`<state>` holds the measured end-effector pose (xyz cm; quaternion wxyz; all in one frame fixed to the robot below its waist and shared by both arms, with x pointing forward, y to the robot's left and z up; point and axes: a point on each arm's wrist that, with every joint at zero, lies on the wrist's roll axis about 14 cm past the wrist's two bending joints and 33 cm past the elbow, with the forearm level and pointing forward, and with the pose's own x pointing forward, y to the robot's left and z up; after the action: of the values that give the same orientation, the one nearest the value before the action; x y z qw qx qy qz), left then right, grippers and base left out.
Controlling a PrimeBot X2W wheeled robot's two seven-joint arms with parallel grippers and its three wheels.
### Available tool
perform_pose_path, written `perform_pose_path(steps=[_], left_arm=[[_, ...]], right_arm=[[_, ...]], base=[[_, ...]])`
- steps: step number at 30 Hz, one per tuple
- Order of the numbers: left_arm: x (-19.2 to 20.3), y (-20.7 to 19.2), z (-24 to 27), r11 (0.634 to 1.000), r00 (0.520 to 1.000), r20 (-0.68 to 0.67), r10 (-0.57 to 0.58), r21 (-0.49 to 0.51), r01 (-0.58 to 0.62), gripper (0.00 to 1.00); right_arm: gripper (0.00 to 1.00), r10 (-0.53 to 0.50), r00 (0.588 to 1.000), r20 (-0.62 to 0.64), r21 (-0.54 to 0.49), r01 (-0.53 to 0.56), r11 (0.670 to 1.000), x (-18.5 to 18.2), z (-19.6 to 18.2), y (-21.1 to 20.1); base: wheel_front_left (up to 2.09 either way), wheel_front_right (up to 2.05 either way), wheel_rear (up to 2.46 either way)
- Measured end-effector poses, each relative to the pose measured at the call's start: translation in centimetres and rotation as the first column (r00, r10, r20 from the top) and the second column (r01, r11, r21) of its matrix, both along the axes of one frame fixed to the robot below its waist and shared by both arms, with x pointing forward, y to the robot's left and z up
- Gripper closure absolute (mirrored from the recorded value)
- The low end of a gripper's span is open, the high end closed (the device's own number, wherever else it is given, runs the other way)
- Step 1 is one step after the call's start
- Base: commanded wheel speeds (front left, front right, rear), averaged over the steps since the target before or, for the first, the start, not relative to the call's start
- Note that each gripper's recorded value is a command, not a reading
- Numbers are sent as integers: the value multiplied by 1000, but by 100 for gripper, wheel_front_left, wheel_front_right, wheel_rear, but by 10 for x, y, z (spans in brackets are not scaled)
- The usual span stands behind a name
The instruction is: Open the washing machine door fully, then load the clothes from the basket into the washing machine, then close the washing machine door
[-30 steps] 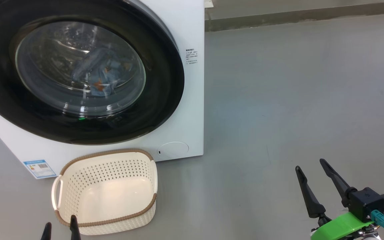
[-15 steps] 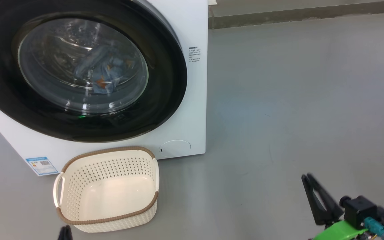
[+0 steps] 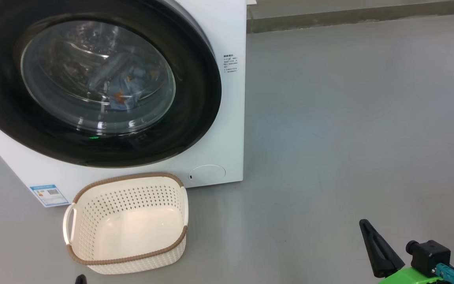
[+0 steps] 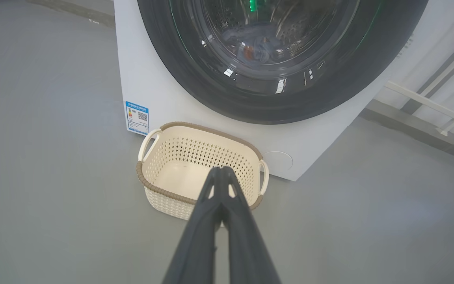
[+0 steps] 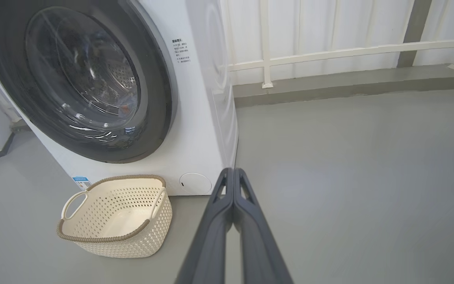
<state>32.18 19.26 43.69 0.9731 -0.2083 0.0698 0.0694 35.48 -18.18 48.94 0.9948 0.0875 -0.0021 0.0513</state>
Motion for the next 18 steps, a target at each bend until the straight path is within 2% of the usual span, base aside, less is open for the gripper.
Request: perform_pose_path(steps=[10, 18], left_arm=[[0, 1, -3, 996, 1000, -13, 17, -91, -18, 100], [2, 1, -4, 985, 999, -20, 27, -168, -30, 100]], right_arm=[[100, -28, 999, -27, 101, 31, 994, 1, -3, -5], [100, -54, 998, -44, 201, 62, 978, 4, -2, -10]], base=[[0, 0, 0], [0, 0, 0]])
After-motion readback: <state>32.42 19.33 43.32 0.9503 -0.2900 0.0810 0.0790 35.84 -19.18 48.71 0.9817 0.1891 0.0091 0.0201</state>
